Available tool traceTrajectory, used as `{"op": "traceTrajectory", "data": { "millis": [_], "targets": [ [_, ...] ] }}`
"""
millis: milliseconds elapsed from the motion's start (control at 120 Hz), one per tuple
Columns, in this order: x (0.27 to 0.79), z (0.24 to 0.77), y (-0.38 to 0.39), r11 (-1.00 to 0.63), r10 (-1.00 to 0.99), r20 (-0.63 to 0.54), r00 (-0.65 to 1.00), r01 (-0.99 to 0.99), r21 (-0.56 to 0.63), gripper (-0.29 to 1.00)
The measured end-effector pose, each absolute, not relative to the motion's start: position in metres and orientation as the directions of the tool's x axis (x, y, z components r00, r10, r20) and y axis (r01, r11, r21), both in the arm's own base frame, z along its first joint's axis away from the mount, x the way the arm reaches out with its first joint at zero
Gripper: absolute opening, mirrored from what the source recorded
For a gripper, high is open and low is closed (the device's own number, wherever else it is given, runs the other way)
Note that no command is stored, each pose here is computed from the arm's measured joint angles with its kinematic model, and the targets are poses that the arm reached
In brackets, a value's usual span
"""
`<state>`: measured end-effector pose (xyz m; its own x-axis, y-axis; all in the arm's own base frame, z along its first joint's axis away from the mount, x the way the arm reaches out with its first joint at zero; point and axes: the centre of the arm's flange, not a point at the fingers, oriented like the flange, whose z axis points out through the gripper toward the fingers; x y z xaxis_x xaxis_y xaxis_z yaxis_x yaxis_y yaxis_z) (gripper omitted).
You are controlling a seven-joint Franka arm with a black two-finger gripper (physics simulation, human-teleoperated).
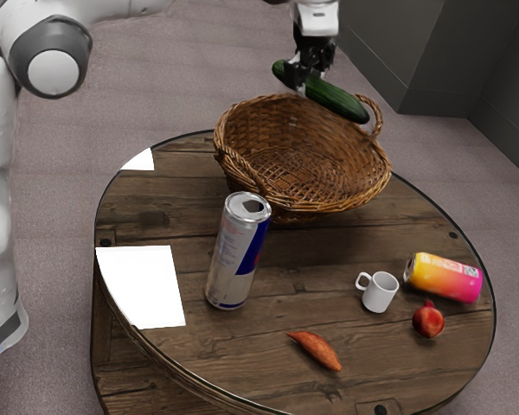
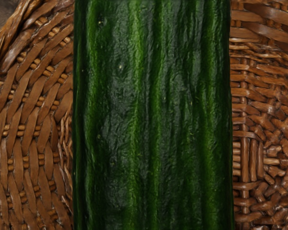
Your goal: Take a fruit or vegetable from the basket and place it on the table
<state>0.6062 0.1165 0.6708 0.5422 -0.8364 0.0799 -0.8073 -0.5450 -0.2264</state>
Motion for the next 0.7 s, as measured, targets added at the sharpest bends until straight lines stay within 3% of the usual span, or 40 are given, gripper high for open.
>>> {"op": "traceTrajectory", "data": {
  "millis": [158, 350, 508, 700],
  "targets": [
    [0.502, 0.737, 0.104, -0.541, -0.839, 0.110, 0.532, -0.798, -0.266, 0.22],
    [0.345, 0.776, 0.116, -0.567, -0.821, 0.150, 0.551, -0.752, -0.337, 0.22],
    [0.247, 0.753, 0.118, -0.576, -0.812, 0.156, 0.563, -0.729, -0.369, 0.22],
    [0.186, 0.704, 0.111, -0.584, -0.806, 0.152, 0.572, -0.724, -0.368, 0.22]
  ]
}}
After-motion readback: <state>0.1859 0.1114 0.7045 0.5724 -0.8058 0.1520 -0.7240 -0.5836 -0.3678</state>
